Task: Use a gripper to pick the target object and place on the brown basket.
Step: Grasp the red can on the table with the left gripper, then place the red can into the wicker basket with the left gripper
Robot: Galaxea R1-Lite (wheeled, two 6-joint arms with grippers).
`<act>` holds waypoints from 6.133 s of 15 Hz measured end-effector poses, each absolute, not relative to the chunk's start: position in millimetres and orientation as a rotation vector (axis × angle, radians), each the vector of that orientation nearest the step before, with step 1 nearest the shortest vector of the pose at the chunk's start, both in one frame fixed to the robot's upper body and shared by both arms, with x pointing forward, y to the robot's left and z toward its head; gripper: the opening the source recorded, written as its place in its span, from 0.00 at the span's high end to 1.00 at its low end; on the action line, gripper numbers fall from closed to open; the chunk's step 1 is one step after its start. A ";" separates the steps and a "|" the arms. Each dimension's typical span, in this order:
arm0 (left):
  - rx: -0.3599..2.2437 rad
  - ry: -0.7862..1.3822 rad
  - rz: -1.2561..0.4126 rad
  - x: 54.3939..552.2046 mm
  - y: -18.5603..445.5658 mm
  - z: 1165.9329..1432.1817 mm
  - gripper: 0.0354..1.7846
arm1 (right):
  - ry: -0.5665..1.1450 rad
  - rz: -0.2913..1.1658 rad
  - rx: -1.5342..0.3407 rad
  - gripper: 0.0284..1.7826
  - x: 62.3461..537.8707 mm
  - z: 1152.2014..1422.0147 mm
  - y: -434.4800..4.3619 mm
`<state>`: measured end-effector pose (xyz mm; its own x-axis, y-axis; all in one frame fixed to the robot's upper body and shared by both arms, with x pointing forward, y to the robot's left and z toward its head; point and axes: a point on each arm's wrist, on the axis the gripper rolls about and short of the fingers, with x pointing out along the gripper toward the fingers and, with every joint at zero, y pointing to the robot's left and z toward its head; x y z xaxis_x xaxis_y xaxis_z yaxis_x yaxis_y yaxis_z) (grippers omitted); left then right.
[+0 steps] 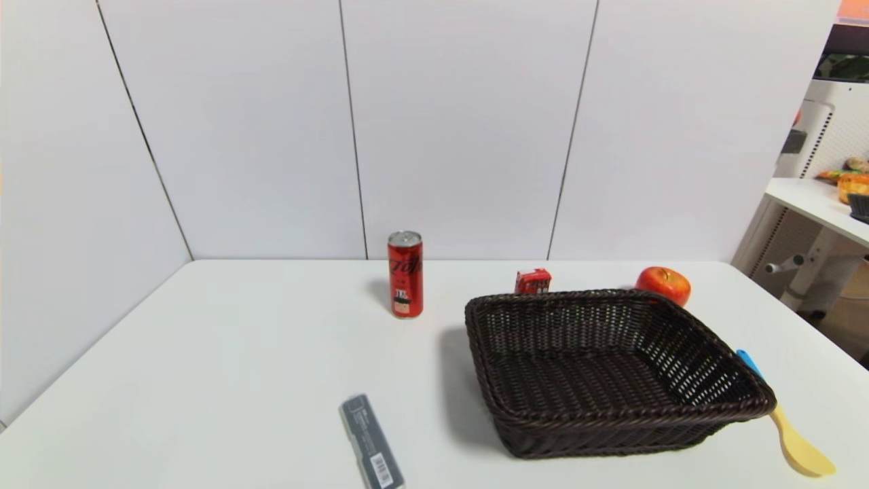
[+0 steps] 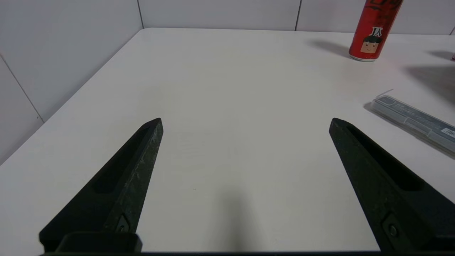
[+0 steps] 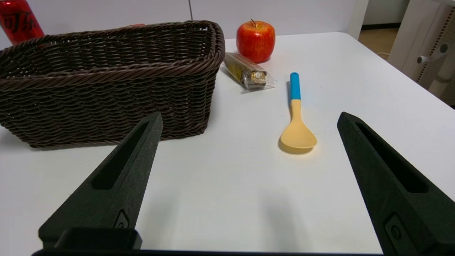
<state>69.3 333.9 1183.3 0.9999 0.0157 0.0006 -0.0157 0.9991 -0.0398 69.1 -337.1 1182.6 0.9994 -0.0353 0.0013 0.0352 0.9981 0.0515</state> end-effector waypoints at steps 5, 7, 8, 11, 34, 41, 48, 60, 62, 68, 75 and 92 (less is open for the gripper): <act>-0.024 0.001 0.009 71.2 333.9 1217.1 0.06 | -0.002 -0.035 0.052 0.05 69.1 1182.6 -337.1; -0.015 0.006 -0.014 77.3 334.2 1248.7 0.06 | -0.002 -0.034 0.052 0.05 69.1 1182.6 -337.1; -0.006 0.005 -0.026 82.3 334.1 1267.8 0.06 | -0.002 -0.034 0.052 0.05 69.1 1182.6 -337.1; 0.019 -0.021 -0.075 106.9 332.5 1336.6 0.06 | -0.002 -0.035 0.052 0.05 69.1 1182.6 -337.1; 0.012 0.079 -0.668 456.6 169.6 1343.0 0.06 | -0.002 -0.034 0.052 0.05 69.1 1182.6 -337.1; 0.009 0.123 -0.663 475.5 161.8 1282.8 0.06 | -0.002 -0.034 0.052 0.05 69.1 1182.6 -337.1; 0.014 0.149 -0.662 494.5 153.4 1236.1 0.06 | -0.002 -0.034 0.052 0.05 69.1 1182.6 -337.1; 0.015 0.204 -0.658 510.6 147.9 1180.3 0.06 | -0.002 -0.034 0.052 0.05 69.1 1182.6 -337.1; 0.015 0.206 -0.658 511.2 147.7 1178.3 0.06 | -0.002 -0.034 0.052 0.05 69.1 1182.6 -337.1; 0.014 0.191 -0.657 512.2 147.9 1179.7 0.13 | -0.002 -0.034 0.052 0.05 69.1 1182.6 -337.1; 0.013 0.191 -0.655 512.0 148.3 1180.4 0.44 | -0.002 -0.035 0.052 0.05 69.1 1182.6 -337.1; -0.005 -0.081 -1.091 389.8 55.4 1368.7 0.45 | -0.002 -0.034 0.052 0.05 69.1 1182.6 -337.1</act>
<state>389.8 55.4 1368.7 0.4593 -0.8857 0.0682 0.8860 0.4623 0.0356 69.1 -337.1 1182.6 0.9994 -0.0340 0.0013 0.0339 0.9981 0.0519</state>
